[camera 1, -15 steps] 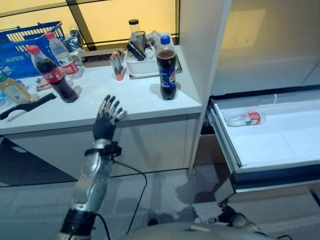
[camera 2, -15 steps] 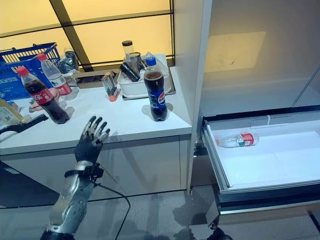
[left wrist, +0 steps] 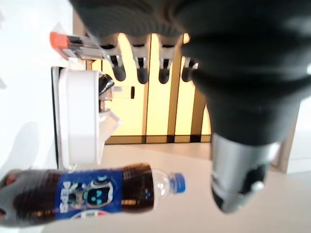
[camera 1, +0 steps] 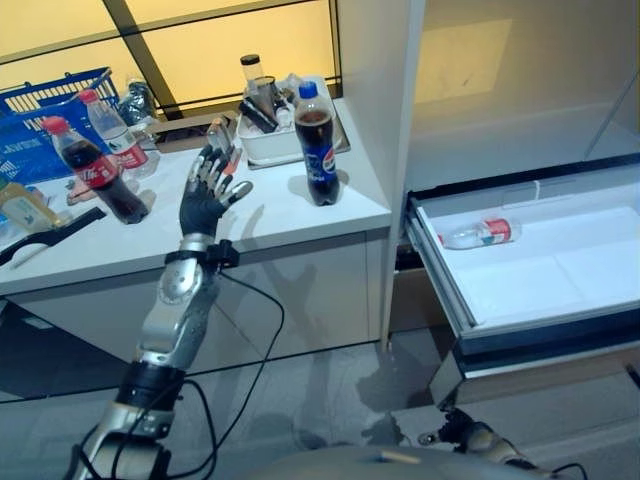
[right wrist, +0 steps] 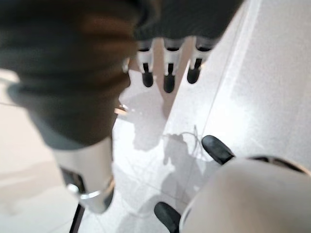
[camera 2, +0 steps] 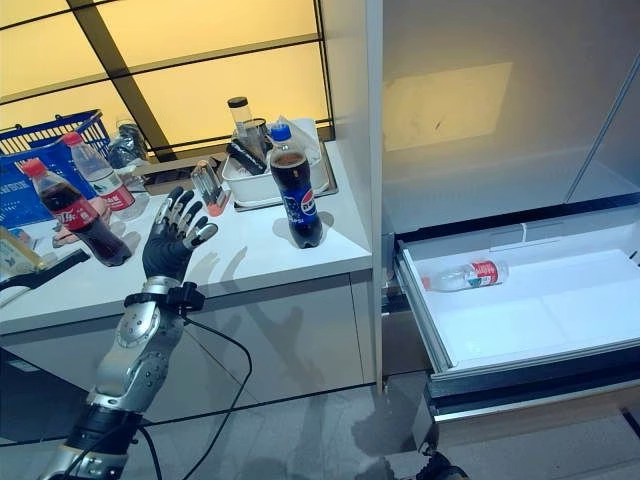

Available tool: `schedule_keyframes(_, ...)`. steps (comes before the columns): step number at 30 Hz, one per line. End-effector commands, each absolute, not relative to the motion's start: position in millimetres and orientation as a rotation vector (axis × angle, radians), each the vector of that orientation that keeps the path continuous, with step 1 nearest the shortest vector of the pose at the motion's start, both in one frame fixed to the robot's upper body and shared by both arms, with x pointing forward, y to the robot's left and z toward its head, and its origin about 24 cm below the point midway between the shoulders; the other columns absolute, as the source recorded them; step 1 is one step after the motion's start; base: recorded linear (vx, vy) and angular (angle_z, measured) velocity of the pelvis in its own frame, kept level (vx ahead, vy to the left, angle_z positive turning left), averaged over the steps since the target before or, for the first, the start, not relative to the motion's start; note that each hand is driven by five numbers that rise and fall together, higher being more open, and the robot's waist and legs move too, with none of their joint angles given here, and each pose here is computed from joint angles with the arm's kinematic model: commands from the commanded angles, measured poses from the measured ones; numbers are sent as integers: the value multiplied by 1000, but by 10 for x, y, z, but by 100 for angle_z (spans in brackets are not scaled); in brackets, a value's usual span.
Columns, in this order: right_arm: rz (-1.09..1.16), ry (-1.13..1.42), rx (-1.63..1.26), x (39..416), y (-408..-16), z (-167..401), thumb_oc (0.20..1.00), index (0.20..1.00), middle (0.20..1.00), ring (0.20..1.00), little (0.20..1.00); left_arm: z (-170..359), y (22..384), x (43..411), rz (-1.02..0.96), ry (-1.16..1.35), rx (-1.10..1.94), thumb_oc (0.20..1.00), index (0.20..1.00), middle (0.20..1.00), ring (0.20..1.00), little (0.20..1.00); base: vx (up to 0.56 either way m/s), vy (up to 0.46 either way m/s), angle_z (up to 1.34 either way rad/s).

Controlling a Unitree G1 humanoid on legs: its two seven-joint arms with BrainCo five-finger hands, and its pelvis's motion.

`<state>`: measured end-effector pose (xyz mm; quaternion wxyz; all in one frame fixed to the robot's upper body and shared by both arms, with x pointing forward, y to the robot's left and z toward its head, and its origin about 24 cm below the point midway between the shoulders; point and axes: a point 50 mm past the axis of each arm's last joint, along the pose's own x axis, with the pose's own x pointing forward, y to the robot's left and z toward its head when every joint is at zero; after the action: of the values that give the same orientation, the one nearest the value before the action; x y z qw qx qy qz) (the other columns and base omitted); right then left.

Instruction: Take the drinks into the refrigerator

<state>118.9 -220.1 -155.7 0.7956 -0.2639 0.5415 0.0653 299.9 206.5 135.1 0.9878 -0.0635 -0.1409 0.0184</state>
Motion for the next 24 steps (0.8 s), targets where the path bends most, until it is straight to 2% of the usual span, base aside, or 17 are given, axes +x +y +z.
schedule_keyframes(1, 227, 1113, -589, 1317, -2011, -1550, 1000, 1000, 1000, 1000, 1000, 1929, 2249, 3304, 82, -432, 12, 1000, 1000, 1000, 1000, 1000, -4, -5, -5)
schedule_keyframes(14, 234, 1123, -592, 1255, -2026, -1565, 1000, 1000, 1000, 1000, 1000, 2264, 2411, 3718, 164, -366, 120, 1000, 1000, 1000, 1000, 1000, -6, -5, -7)
schedule_keyframes(24, 203, 1100, -574, 1323, -2036, -1539, 1000, 1000, 1000, 1000, 1000, 2121, 2278, 3805, 119, -297, 132, 1000, 1000, 1000, 1000, 1000, -16, -4, -6)
